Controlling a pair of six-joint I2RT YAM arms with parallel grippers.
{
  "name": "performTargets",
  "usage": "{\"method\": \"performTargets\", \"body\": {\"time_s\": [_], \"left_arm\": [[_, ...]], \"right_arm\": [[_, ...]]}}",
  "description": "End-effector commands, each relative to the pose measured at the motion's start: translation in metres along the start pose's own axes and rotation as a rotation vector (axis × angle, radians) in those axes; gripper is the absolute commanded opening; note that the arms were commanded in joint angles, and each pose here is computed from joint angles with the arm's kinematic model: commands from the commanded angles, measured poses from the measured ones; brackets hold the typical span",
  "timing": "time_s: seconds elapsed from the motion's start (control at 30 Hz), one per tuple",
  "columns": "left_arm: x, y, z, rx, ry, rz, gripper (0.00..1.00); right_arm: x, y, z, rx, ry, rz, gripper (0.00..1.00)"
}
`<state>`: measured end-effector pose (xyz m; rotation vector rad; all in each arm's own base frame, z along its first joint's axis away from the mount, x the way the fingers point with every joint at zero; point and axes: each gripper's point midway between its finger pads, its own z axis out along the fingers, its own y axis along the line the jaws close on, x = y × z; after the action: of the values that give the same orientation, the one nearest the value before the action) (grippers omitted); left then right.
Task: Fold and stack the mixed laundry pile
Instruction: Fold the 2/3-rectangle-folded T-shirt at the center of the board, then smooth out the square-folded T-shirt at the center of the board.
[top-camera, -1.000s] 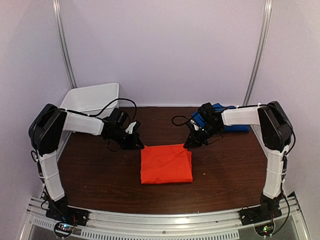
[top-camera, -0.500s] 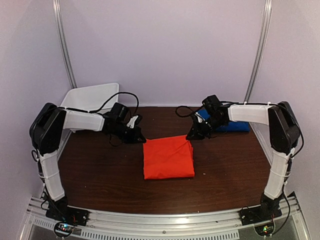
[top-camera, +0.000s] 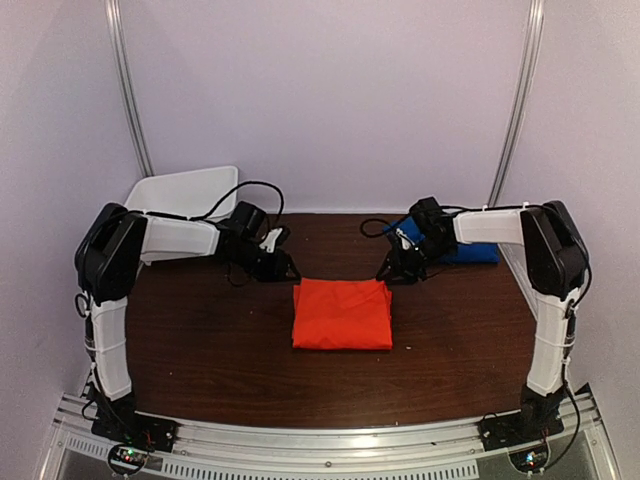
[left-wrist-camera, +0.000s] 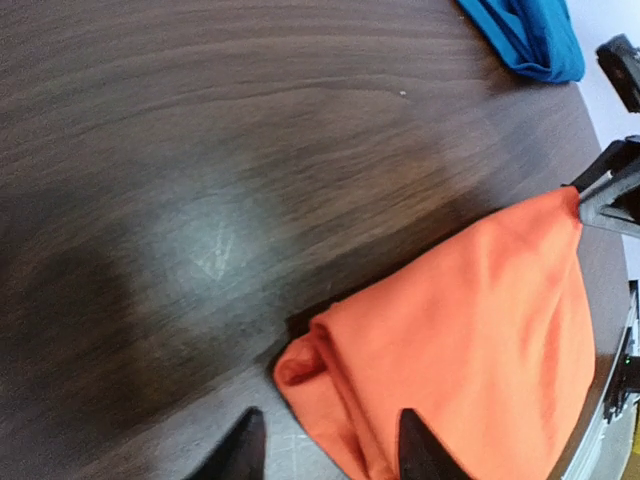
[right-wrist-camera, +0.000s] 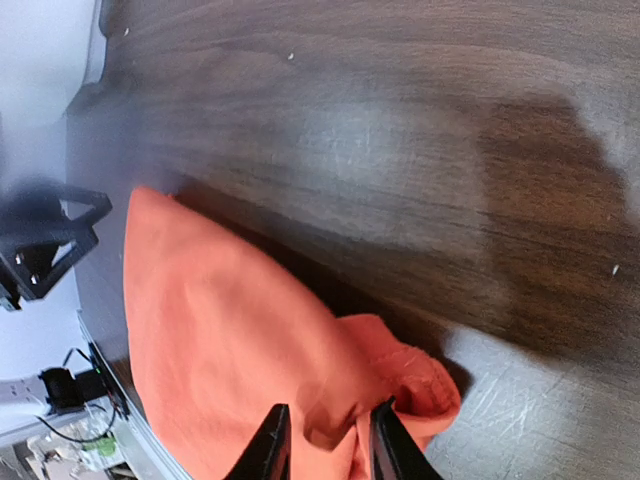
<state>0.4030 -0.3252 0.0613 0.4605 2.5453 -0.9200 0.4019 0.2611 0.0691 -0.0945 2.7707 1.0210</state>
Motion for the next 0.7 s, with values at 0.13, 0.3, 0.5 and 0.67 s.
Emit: {"method": "performTargets", "body": {"time_s": [0.13,0.3,0.5,0.67], "left_arm": [[-0.098,-0.036,-0.118,-0.199,-0.296,0.241,0.96],[-0.119,-0.060,-0.179,-0.199,-0.489,0.210,0.98],[-0.069,-0.107,-0.112,0.204,-0.289,0.114,0.98],[-0.024,-0.150,-0.046,0.337,-0.167,0.067,0.98]], "right_arm": [[-0.040,0.058,-0.105,-0.005,-0.239,-0.184,0.67],[-0.048,0.082,-0.164,-0.054,-0.488,-0.253,0.99],[-0.019,0.117,-0.122,-0.497,-0.249,-0.108,1.00],[0.011,0.144,-0.073,-0.566,-0.107,-0.088,1.00]]}}
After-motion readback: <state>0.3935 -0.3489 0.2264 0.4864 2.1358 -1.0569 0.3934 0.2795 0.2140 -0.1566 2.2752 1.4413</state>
